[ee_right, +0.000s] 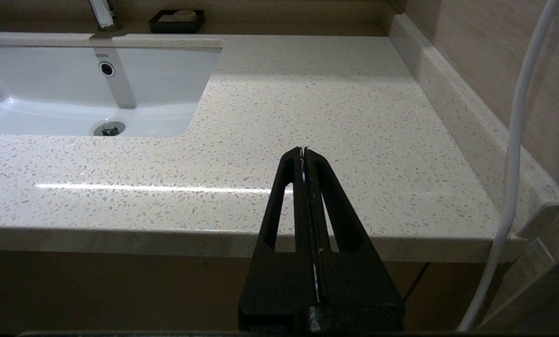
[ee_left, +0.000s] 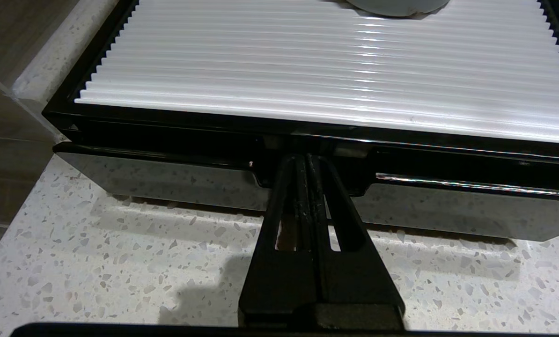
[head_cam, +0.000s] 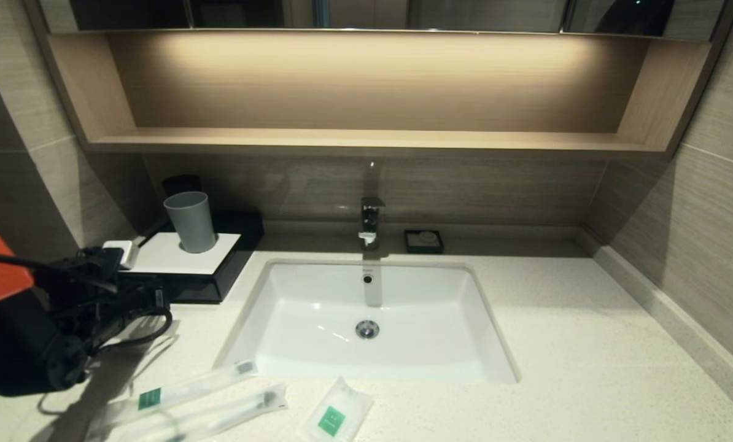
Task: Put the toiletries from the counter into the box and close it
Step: Open the drawer
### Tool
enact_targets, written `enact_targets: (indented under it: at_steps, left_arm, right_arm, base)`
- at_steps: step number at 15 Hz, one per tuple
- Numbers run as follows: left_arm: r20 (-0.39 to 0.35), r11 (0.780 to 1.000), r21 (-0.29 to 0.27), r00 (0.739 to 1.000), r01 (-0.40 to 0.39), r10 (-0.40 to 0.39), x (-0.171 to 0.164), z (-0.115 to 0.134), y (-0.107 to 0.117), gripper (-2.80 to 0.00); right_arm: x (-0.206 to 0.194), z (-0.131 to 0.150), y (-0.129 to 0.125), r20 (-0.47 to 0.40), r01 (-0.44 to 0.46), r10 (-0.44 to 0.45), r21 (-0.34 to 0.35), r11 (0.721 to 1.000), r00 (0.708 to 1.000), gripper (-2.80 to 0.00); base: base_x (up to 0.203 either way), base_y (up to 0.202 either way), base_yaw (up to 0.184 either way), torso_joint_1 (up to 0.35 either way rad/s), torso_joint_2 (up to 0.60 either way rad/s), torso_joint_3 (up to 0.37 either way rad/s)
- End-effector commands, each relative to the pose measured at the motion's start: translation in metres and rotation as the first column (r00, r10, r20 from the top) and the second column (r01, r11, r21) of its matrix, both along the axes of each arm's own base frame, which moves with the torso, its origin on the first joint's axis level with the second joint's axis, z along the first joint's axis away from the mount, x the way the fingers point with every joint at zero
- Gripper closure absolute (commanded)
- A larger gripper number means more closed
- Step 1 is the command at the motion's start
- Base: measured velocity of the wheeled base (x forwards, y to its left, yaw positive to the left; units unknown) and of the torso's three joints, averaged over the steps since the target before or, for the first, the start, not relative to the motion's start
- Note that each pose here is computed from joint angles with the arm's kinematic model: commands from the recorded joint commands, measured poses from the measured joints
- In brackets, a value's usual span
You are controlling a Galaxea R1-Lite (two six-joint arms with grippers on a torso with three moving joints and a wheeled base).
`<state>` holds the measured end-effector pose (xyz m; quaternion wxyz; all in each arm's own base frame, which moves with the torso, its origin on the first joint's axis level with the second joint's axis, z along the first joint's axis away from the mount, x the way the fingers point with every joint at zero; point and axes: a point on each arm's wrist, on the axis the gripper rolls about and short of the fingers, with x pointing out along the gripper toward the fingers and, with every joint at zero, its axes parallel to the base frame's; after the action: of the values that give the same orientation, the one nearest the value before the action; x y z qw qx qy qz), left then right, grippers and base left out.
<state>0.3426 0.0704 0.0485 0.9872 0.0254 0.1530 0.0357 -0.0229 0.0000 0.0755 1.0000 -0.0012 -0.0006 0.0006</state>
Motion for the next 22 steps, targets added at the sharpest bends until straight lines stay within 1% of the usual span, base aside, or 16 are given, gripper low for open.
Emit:
enact_targets:
  at_steps: [1, 14, 19, 22]
  left_arm:
    - [0.006, 1.000, 0.003, 1.000, 0.001, -0.001, 0.0004, 0.0002, 0.0000, 0.00]
    - [0.001, 1.000, 0.002, 1.000, 0.001, -0.001, 0.0046, -0.0023, -0.0007, 0.00]
    - [-0.032, 1.000, -0.004, 0.999, -0.002, 0.002, 0.0052, -0.0028, -0.0005, 0.00]
    - [-0.064, 1.000, -0.011, 0.998, -0.002, 0.002, 0.0057, -0.0014, -0.0004, 0.00]
  right_arm:
    - [0.0002, -0.0003, 0.0000, -0.001, 0.000, 0.000, -0.001, 1.000, 1.000, 0.00]
    - [0.0002, -0.0004, 0.0000, -0.002, 0.000, 0.000, -0.001, 1.000, 1.000, 0.00]
    - [0.0001, -0.0003, 0.0000, 0.000, 0.000, 0.000, -0.001, 1.000, 1.000, 0.00]
    - [0.0002, -0.0003, 0.0000, -0.001, 0.000, 0.000, -0.001, 1.000, 1.000, 0.00]
  base:
    - [0.000, 0.000, 0.000, 0.000, 0.00, 0.000]
    - [0.000, 0.000, 0.000, 0.000, 0.00, 0.000]
    - [0.000, 0.000, 0.000, 0.000, 0.00, 0.000]
    - [0.000, 0.000, 0.000, 0.000, 0.00, 0.000]
